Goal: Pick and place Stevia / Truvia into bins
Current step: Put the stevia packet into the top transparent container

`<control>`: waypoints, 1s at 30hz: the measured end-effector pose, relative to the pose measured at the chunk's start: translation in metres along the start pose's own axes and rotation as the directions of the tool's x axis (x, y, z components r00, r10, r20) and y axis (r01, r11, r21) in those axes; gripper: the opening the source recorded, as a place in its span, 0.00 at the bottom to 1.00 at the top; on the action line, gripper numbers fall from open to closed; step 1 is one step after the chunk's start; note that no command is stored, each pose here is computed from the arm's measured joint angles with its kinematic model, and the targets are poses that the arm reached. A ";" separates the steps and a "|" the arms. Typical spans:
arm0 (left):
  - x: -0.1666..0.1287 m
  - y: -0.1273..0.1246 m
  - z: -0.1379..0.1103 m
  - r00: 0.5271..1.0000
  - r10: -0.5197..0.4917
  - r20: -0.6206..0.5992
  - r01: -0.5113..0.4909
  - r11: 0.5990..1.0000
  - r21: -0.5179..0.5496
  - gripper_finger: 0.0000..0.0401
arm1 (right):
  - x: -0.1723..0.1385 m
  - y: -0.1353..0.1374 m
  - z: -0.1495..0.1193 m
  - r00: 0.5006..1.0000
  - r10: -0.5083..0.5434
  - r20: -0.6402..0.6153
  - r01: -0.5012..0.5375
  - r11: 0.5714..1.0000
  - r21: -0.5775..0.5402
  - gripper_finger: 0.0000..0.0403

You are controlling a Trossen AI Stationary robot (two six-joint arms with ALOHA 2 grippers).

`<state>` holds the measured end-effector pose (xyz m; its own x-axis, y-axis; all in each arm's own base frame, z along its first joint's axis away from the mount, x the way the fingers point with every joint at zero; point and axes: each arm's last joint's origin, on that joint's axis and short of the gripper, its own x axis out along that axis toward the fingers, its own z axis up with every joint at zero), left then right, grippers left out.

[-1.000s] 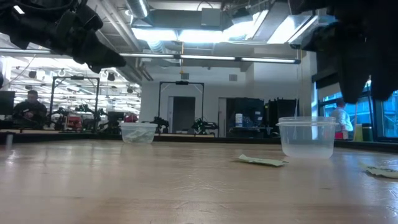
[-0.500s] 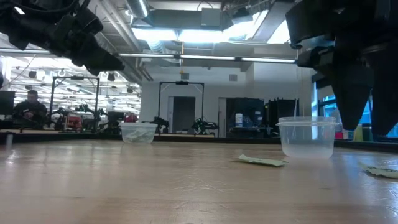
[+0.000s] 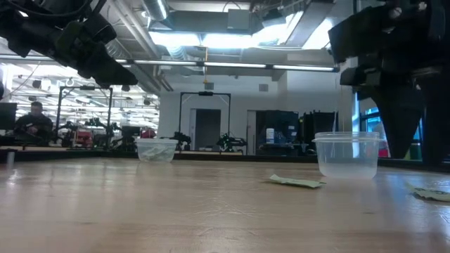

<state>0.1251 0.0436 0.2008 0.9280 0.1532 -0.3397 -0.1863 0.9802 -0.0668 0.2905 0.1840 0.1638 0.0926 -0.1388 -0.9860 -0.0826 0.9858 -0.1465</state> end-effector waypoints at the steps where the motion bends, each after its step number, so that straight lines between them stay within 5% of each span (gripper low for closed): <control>1: 0.000 0.000 0.000 1.000 0.000 0.000 0.000 1.000 0.000 0.25 | 0.000 -0.001 -0.001 1.000 0.008 0.016 -0.009 1.000 0.003 0.40; 21: 0.000 0.000 0.000 1.000 0.001 0.001 -0.001 1.000 0.000 0.25 | 0.026 -0.016 -0.017 0.998 0.031 0.063 -0.032 0.999 0.014 0.40; 30: 0.000 0.000 0.000 1.000 0.001 0.002 -0.001 1.000 0.000 0.25 | 0.032 -0.023 -0.019 0.991 0.126 0.044 -0.128 0.991 0.044 0.39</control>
<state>0.1252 0.0437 0.2010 0.9284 0.1544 -0.3379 -0.1871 0.9801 -0.0662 0.2770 0.1553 0.1338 0.1246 -0.0092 -0.9922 -0.0500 0.9986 -0.0156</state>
